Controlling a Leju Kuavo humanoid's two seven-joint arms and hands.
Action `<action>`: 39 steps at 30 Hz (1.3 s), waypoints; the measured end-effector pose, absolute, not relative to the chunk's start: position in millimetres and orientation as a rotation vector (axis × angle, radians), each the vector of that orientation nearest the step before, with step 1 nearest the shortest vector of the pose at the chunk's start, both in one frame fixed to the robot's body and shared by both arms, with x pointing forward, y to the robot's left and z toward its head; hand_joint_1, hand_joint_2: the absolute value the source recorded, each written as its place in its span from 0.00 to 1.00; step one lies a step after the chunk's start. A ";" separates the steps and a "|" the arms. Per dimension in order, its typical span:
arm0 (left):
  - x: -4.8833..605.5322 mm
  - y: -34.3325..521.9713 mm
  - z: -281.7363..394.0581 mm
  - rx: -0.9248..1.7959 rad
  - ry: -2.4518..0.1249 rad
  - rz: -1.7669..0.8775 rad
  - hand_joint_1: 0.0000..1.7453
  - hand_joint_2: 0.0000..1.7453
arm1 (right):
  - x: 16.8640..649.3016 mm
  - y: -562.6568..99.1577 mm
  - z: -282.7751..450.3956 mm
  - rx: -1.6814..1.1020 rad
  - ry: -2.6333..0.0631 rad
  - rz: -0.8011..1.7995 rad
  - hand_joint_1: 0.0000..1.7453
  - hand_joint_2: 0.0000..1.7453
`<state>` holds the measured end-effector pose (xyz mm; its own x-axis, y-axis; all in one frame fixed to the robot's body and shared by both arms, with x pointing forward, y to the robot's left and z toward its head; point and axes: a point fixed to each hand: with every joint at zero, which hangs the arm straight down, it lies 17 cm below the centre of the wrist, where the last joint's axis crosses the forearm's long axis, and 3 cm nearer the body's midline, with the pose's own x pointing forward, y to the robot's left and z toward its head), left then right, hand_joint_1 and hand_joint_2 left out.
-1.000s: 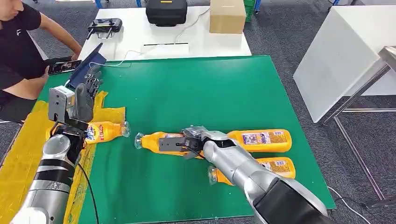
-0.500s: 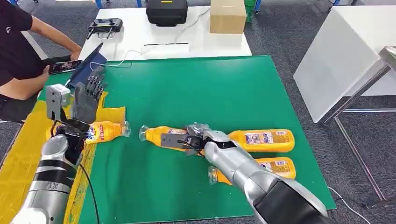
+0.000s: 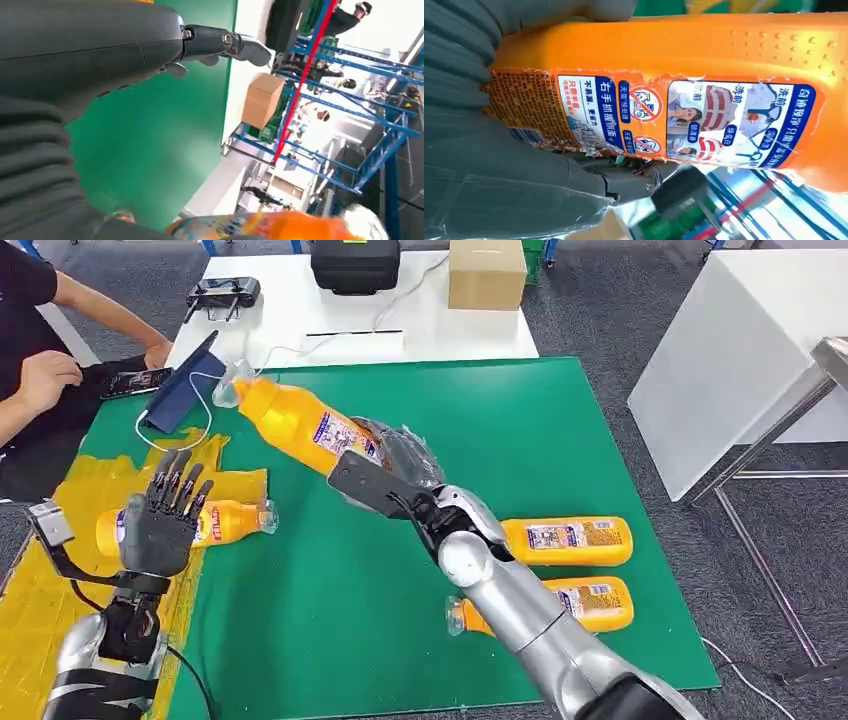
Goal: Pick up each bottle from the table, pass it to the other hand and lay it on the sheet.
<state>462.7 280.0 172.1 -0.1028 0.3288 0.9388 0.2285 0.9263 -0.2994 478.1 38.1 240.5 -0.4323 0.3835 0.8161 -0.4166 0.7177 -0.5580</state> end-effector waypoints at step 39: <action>413.9 186.1 233.9 -0.712 -1.823 -0.103 1.00 1.00 | 346.2 156.0 204.2 0.494 -1.625 1.352 1.00 1.00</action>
